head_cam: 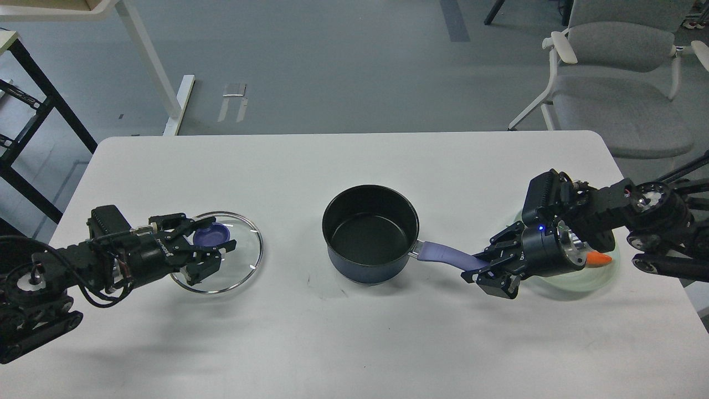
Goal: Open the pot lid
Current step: 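Lower the glass lid onto the table beside the pot and release, then release the pot handle and lift the right gripper away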
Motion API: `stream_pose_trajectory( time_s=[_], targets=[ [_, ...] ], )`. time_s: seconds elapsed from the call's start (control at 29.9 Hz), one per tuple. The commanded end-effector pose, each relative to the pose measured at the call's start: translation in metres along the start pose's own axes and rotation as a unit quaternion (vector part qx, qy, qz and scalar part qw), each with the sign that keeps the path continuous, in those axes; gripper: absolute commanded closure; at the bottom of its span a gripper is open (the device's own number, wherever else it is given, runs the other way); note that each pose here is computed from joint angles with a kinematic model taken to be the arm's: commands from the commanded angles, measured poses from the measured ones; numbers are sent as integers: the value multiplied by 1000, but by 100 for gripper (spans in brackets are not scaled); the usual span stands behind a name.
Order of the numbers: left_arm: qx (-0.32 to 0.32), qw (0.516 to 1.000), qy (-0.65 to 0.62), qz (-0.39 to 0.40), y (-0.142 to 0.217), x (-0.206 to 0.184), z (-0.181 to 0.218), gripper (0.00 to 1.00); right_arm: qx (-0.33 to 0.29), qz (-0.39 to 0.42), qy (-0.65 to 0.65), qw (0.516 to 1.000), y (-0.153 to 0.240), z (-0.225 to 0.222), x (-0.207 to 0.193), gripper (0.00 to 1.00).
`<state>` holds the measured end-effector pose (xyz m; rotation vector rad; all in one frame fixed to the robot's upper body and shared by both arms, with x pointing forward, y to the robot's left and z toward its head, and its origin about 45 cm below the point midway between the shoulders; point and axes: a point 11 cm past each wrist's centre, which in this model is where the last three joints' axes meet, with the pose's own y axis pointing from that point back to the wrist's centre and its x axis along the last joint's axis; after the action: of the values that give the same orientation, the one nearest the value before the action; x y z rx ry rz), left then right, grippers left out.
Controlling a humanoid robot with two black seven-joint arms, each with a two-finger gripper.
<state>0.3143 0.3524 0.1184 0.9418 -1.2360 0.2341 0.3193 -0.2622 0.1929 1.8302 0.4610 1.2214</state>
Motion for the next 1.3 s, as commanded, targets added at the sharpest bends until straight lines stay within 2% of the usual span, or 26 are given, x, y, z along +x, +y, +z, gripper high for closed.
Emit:
stream_pose_trajectory(
  time_s=[0.0,0.17,0.3,0.47,0.54,0.6,0.7,0.74,0.84,0.94,0.97,1.27],
  targets=[
    [3,1000,7,1,0,-2,0,12,0,0,0,1000,0,0,0,74],
    [1,1000,10,7,0,1,2,3,0,0,-1,1000,0,0,0,73],
    [12,998,43,33,-1,17,-1,2,0,1,0,1000,0,0,0,73],
    [45,955,274,99,5,69,-15,1,0,0,0,1000,0,0,0,72],
    [39,918,378,118,2,93,-23,1,0,1,0,1000,0,0,0,71],
    [23,859,485,162,2,119,-33,1,1,1,0,1000,0,-1,0,70],
    [7,786,575,225,5,143,-45,1,0,1,0,1000,0,0,0,63],
    [4,768,592,244,5,149,-49,1,1,1,0,1000,0,-1,0,58],
    [8,748,606,269,8,155,-57,1,0,2,0,1000,0,0,0,36],
    [8,742,607,284,10,161,-63,1,0,3,-2,1000,0,0,1,7],
    [3,739,609,289,9,165,-63,1,-1,7,-7,1000,1,0,3,1],
    [-12,721,625,299,4,172,-64,1,-32,70,-44,996,27,16,28,1]
  ],
)
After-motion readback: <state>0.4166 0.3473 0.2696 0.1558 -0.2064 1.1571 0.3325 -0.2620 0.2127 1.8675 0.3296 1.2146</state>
